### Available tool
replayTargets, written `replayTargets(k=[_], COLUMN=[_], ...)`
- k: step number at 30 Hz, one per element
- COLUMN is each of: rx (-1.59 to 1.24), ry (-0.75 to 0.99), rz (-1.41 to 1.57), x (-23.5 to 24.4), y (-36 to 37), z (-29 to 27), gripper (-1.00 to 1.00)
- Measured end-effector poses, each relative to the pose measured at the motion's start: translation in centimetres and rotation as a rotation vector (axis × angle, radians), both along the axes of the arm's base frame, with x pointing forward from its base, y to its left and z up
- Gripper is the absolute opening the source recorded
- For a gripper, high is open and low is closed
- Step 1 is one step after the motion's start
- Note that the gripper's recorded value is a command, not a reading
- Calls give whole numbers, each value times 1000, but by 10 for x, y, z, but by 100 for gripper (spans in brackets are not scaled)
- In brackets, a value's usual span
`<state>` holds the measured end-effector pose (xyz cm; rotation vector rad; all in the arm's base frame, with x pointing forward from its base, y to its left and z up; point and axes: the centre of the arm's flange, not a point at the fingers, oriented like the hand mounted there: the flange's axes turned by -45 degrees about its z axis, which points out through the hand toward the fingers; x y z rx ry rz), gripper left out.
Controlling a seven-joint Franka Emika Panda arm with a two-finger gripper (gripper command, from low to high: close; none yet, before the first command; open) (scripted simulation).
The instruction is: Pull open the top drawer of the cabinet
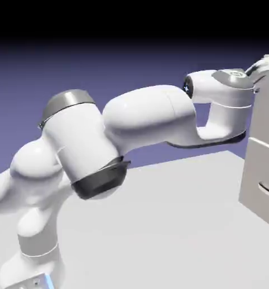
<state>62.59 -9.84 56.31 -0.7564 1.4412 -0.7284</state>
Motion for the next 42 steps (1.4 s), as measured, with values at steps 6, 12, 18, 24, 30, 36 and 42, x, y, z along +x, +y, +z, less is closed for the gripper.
replayTargets(k=[6,12,18,24,30,36,42], rx=[-491,-615,-619,-619,-619,-619,-619], ry=[-11,-12,-13,-13,-13,-14,-14], rz=[-11,-12,-11,-11,-11,-11,-11], x=[48,78,108,86,46,-3,-59], y=[5,6,8,8,8,8,8], z=[-64,-80,-81,-81,-81,-81,-81], gripper=[0,0,-100,-100,-100,-100,-100])
